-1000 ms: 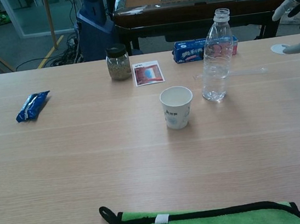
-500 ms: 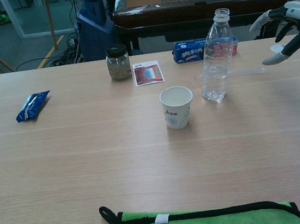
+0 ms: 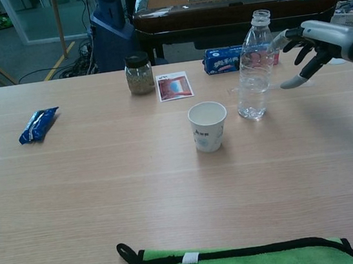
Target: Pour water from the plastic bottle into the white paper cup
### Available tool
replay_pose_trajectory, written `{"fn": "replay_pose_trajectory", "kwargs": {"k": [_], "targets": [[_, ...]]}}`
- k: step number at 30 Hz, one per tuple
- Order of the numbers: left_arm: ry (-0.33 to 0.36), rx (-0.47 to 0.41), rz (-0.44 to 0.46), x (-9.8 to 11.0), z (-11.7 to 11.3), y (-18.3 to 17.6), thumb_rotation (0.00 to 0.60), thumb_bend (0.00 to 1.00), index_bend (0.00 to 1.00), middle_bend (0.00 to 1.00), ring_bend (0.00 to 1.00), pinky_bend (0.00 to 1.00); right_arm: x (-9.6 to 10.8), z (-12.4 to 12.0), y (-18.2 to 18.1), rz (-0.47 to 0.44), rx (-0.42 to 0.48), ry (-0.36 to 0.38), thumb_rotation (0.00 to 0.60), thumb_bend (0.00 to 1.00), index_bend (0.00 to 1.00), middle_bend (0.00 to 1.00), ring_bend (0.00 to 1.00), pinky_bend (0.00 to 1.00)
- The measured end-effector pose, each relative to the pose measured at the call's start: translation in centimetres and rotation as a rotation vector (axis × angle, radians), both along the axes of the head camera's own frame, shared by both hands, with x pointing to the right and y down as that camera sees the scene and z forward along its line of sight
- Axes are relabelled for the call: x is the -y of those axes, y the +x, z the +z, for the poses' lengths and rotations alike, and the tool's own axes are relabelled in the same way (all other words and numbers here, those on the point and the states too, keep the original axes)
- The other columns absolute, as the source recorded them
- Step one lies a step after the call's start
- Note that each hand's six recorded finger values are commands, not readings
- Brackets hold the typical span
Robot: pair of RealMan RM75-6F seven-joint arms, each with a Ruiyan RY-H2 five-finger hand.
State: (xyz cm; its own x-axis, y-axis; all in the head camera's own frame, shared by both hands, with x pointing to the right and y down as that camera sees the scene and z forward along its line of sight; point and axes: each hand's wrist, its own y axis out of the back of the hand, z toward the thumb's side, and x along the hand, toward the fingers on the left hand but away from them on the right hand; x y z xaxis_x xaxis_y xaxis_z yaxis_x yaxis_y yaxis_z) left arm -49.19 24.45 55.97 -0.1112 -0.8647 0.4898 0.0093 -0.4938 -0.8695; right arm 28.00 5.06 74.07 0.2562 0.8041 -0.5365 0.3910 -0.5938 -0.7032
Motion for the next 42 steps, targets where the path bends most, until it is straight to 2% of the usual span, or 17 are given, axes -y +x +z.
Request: {"fn": "replay_pose_trajectory", "kwargs": {"k": [4,19,33,42], "targets": [[0.001,0.023,0.004,0.0,0.0,-0.2,0.600,0.18,0.43,0.49,0.48,0.68,0.1,0.6,-0.9,-0.006,0.021,-0.009,0.600,0.00,0.27,0.15,0.15,0.31],[-0.010,0.007,-0.014,-0.2,0.1,-0.4,0.600,0.18,0.43,0.49,0.48,0.68,0.5,1.9,-2.4,-0.002,0.060,-0.040,0.600,0.00,0.27,0.16,0.15,0.31],[-0.011,-0.002,-0.020,-0.2,-0.1,-0.5,0.600,0.18,0.44,0.49,0.48,0.68,0.4,4.1,-3.7,-0.004,0.060,-0.076,0.600,0.00,0.27,0.17,0.15,0.31],[-0.013,-0.002,-0.026,-0.3,-0.1,-0.7,0.600,0.18,0.45,0.49,0.48,0.68,0.3,4.6,-5.0,-0.027,0.076,-0.088,0.600,0.00,0.27,0.19,0.15,0.31]]}}
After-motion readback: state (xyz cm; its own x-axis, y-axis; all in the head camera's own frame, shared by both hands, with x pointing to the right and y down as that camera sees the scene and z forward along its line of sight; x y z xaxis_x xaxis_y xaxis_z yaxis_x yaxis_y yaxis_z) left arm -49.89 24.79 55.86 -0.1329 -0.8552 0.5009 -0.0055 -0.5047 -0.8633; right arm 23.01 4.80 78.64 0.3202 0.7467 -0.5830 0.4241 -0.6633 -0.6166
